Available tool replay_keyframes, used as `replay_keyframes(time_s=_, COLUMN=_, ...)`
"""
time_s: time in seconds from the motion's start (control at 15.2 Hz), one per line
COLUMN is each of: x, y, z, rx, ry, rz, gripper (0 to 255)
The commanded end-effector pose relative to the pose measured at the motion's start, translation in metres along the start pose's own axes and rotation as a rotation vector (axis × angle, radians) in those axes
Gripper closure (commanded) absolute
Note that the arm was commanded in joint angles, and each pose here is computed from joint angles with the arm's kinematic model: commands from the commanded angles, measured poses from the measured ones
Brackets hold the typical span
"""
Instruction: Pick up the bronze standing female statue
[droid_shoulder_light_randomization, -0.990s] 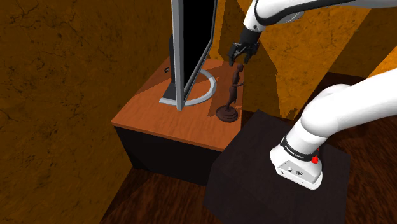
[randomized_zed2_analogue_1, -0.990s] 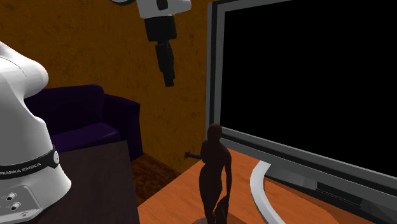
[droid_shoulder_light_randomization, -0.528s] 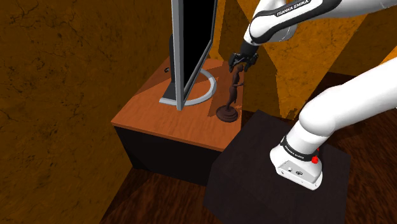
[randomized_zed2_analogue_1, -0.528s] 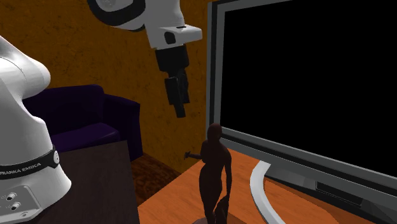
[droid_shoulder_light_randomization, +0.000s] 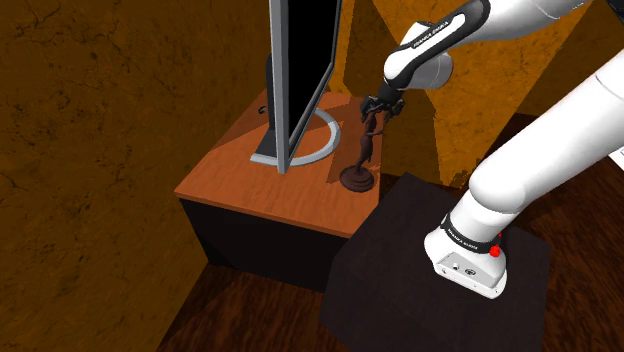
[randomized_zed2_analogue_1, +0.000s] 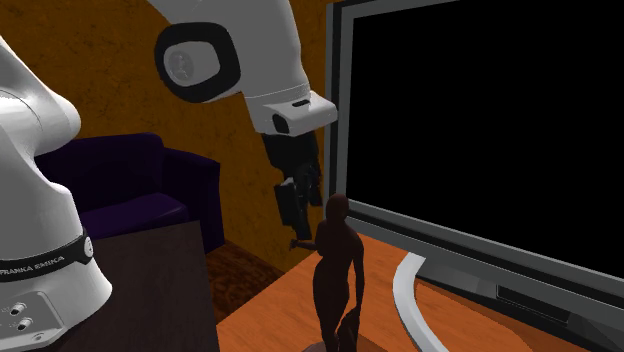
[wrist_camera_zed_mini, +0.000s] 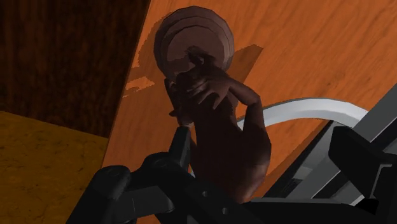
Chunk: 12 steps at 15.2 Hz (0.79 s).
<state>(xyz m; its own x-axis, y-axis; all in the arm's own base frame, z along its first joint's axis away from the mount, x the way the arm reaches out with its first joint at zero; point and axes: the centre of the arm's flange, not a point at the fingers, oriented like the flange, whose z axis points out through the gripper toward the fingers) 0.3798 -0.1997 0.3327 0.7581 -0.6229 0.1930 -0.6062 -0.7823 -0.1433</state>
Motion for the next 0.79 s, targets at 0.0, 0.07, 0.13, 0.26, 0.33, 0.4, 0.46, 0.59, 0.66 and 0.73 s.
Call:
replay_keyframes(time_s=0.0, x=0.0, y=0.004, z=0.011, rx=0.0, ry=0.004, rz=0.007, gripper=0)
replay_keyframes(time_s=0.07, x=-0.001, y=0.005, z=0.016, rx=0.0, ry=0.004, rz=0.007, gripper=0)
replay_keyframes(time_s=0.13, x=-0.002, y=0.006, z=0.021, rx=0.0, ry=0.004, rz=0.007, gripper=0)
replay_keyframes(time_s=0.26, x=-0.004, y=0.007, z=0.031, rx=0.0, ry=0.004, rz=0.007, gripper=0)
replay_keyframes(time_s=0.33, x=-0.006, y=0.009, z=0.04, rx=0.0, ry=0.004, rz=0.007, gripper=0)
replay_keyframes(time_s=0.4, x=-0.006, y=0.009, z=0.04, rx=0.0, ry=0.004, rz=0.007, gripper=0)
replay_keyframes(time_s=0.46, x=-0.006, y=0.009, z=0.04, rx=-0.001, ry=0.004, rz=0.007, gripper=0)
replay_keyframes(time_s=0.59, x=-0.005, y=0.009, z=0.04, rx=-0.001, ry=0.004, rz=0.007, gripper=255)
replay_keyframes(time_s=0.66, x=-0.005, y=0.009, z=0.04, rx=-0.001, ry=0.004, rz=0.007, gripper=255)
replay_keyframes(time_s=0.73, x=-0.005, y=0.009, z=0.039, rx=-0.001, ry=0.004, rz=0.007, gripper=255)
